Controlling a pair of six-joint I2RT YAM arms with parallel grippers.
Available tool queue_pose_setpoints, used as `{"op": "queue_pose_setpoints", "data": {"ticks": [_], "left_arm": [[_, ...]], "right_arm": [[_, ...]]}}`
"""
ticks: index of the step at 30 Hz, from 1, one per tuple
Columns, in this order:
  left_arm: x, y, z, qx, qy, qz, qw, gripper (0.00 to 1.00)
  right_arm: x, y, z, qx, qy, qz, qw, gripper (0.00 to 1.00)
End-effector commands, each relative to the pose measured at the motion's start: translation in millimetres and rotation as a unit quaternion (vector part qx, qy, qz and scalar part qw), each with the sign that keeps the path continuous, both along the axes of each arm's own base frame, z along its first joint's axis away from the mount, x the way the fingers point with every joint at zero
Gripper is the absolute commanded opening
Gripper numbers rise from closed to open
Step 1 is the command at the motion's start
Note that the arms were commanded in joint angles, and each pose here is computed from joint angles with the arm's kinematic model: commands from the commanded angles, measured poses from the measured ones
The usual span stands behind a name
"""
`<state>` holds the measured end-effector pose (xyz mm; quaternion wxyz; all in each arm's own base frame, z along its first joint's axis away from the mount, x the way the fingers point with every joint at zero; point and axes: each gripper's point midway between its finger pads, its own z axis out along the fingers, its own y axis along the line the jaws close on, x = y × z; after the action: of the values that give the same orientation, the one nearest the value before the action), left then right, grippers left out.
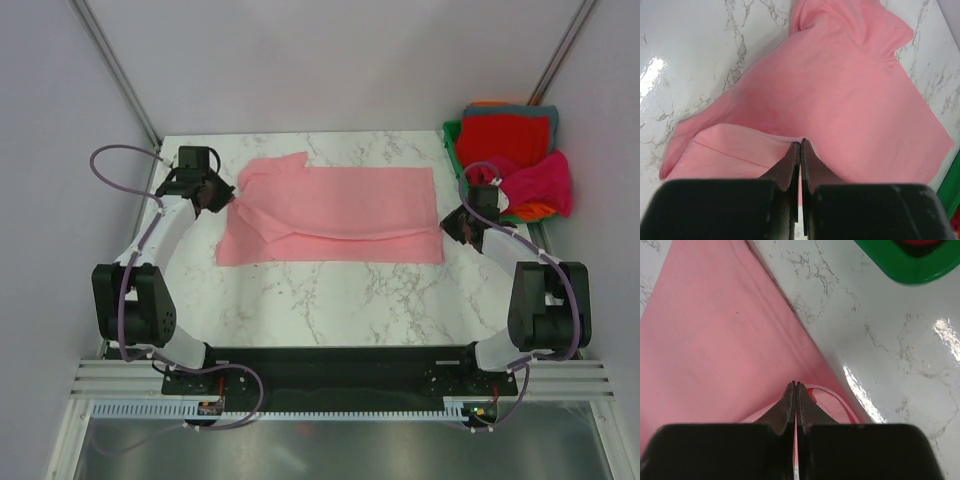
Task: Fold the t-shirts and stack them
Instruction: Fold the tshirt
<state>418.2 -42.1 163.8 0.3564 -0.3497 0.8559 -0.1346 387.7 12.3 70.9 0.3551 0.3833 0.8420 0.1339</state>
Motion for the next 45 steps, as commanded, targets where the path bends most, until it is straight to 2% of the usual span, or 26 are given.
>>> {"op": "queue_pose_setpoints", "data": {"ticks": [1, 5, 6, 7, 8, 9, 11, 12, 13, 17, 19, 20, 21, 25, 27, 29, 30, 36, 45], "left_arm": [[19, 8, 15, 0.022, -0.028, 0.012, 0.999, 0.02], [34, 8, 8, 0.024, -0.019, 0.015, 0.999, 0.02], [37, 6, 7, 0.021, -0.018, 0.009, 1.0, 0.04], [41, 3, 10, 0.026, -0.017, -0.015, 0.999, 0.09], [40, -1, 12, 0.023, -0.01, -0.023, 0.999, 0.31], [36, -1, 14, 0.025, -0.007, -0.022, 0.999, 0.43], [23, 1, 27, 0.043, -0.026, -0.013, 0.999, 0.81], [21, 1, 35, 0.048, -0.043, -0.011, 0.998, 0.94], [12, 0, 32, 0.053, -0.044, -0.016, 0.997, 1.0], [-13, -12, 57, 0.042, -0.079, -0.047, 0.995, 1.0], [-28, -16, 46, 0.038, -0.069, -0.054, 0.995, 1.0], [-37, -16, 54, 0.035, -0.082, -0.052, 0.995, 1.0], [-47, -15, 39, 0.032, -0.067, -0.049, 0.996, 0.99], [-76, -10, 27, 0.025, -0.086, -0.036, 0.995, 0.98], [-87, -9, 14, 0.022, -0.096, -0.034, 0.995, 0.98], [-95, -10, 23, 0.015, -0.126, -0.036, 0.991, 0.99], [-102, -10, 10, 0.012, -0.121, -0.037, 0.992, 0.99], [-122, -14, -6, 0.009, -0.16, -0.061, 0.985, 1.0], [-141, -10, -25, -0.011, -0.186, -0.036, 0.982, 0.99]], "right_arm": [[22, -2, 16, -0.003, -0.033, -0.006, 0.999, 0.0], [34, -1, 14, -0.002, -0.036, 0.0, 0.999, 0.0], [35, 0, 11, -0.003, -0.032, 0.003, 0.999, 0.24], [36, 1, 13, -0.006, -0.032, 0.006, 0.999, 0.46], [35, 1, 19, -0.013, -0.04, 0.008, 0.999, 0.63], [34, -1, 22, -0.022, -0.043, 0.004, 0.999, 0.72], [30, -1, 36, -0.035, -0.061, 0.005, 0.998, 0.73], [28, -3, 39, -0.044, -0.064, 0.004, 0.997, 0.74], [26, -3, 42, -0.046, -0.068, 0.006, 0.997, 0.74], [10, 16, 58, -0.05, -0.092, 0.039, 0.994, 0.74], [-1, 24, 51, -0.046, -0.087, 0.052, 0.994, 0.73], [-6, 26, 55, -0.044, -0.094, 0.054, 0.993, 0.72], [-9, 28, 54, -0.041, -0.097, 0.057, 0.993, 0.71], [-33, 28, 43, -0.038, -0.103, 0.057, 0.992, 0.69], [-38, 25, 52, -0.04, -0.132, 0.051, 0.989, 0.68], [-50, 25, 46, -0.039, -0.141, 0.052, 0.988, 0.68], [-51, 26, 49, -0.038, -0.156, 0.052, 0.986, 0.68], [-69, 24, 41, -0.039, -0.183, 0.049, 0.981, 0.68], [-81, 20, 21, -0.037, -0.178, 0.036, 0.983, 0.66]]}}
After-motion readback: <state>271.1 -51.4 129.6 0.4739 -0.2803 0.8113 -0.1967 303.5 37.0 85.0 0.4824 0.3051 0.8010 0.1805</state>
